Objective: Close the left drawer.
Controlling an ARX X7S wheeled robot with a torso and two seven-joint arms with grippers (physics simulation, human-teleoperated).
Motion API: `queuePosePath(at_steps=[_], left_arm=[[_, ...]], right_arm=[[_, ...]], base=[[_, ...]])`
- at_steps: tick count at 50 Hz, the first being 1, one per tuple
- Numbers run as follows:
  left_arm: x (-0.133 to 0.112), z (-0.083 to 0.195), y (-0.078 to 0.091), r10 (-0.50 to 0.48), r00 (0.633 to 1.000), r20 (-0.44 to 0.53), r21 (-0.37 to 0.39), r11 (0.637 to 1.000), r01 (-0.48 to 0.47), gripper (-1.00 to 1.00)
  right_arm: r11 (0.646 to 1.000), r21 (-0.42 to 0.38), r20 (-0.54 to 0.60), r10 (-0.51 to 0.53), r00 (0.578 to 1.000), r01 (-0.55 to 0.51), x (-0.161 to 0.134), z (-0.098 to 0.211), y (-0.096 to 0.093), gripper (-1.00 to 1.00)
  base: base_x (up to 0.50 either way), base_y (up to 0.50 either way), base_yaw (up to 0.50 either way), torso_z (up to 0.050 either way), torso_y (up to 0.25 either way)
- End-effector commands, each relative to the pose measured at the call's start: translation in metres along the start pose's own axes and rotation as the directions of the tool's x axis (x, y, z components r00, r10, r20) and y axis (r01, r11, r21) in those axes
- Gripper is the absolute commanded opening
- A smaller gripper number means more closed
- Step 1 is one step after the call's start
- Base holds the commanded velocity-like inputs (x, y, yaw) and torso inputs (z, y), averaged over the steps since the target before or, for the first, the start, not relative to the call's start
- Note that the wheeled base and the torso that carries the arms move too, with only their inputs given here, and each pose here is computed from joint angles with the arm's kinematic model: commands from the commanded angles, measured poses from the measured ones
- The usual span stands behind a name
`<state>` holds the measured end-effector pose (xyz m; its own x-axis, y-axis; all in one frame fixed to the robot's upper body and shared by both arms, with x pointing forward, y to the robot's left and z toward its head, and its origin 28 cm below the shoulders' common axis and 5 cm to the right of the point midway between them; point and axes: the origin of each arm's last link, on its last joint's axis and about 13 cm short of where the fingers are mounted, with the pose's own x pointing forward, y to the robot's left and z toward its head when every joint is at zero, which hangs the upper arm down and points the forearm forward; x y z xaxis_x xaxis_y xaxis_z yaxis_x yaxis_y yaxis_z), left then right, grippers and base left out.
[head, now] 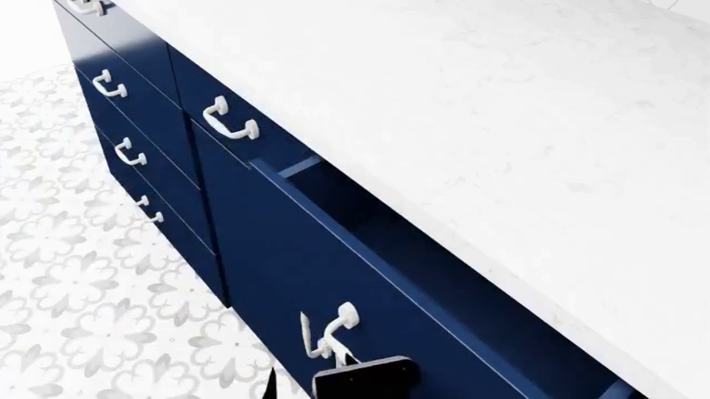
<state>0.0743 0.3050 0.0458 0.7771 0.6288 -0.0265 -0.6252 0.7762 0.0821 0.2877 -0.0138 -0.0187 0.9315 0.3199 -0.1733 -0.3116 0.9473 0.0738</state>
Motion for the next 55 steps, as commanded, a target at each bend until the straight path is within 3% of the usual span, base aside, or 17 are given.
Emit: queuePosePath(at_steps=[1,11,17,27,31,36,41,51,55], left_arm=[[-0.001,0.004,-0.001,-0.008,1.000,0.010,-0.003,1.000,0.008,1.00],[-0.003,0.009,-0.001,-0.011,1.000,0.027,-0.008,1.000,0.011,1.00],[-0.004,0.008,0.002,0.003,1.000,0.018,-0.010,1.000,-0.003,1.00],[-0.003,0.014,0.004,0.020,0.999,0.035,-0.011,1.000,-0.020,1.00],[-0.005,0.018,0.010,0.044,0.998,0.044,-0.015,0.999,-0.044,1.00],[-0.008,0.021,0.015,0.073,0.996,0.049,-0.025,0.997,-0.071,1.00],[-0.012,0.022,0.022,0.113,0.992,0.055,-0.021,0.993,-0.112,1.00],[-0.010,0.025,0.020,0.111,0.991,0.071,-0.021,0.994,-0.110,1.00],[-0.011,0.025,0.021,0.122,0.990,0.073,-0.019,0.993,-0.121,1.00]], right_arm=[[0.989,-0.042,0.034,-0.142,0.989,0.144,0.011,0.015,-0.034,1.00],[0.982,-0.051,0.044,-0.182,0.982,0.184,0.025,0.038,-0.054,1.00],[0.972,-0.007,0.040,-0.233,0.972,0.234,0.041,0.060,-0.074,1.00],[0.946,-0.001,-0.029,-0.323,0.946,0.323,0.049,0.083,-0.092,1.00],[0.925,-0.009,-0.041,-0.380,0.924,0.380,0.052,0.099,-0.100,1.00],[0.893,-0.100,-0.034,-0.444,0.896,0.439,0.055,0.116,-0.109,1.00],[0.843,-0.120,-0.039,-0.532,0.846,0.524,0.054,0.133,-0.122,1.00],[0.820,-0.125,-0.043,-0.566,0.823,0.558,0.054,0.143,-0.128,1.00],[0.784,-0.150,-0.041,-0.614,0.789,0.602,0.053,0.151,-0.135,1.00]], base=[[0.00,0.00,0.00,0.000,0.000],[0.00,0.00,0.00,0.000,0.000],[0.00,0.00,0.00,0.000,0.000],[0.00,0.00,0.00,0.000,0.002],[0.00,0.00,0.00,0.000,0.000],[0.00,0.00,0.00,0.000,0.002],[0.00,0.00,0.00,0.000,0.002],[0.00,0.00,0.00,0.000,0.004],[0.00,0.00,0.00,0.000,0.003]])
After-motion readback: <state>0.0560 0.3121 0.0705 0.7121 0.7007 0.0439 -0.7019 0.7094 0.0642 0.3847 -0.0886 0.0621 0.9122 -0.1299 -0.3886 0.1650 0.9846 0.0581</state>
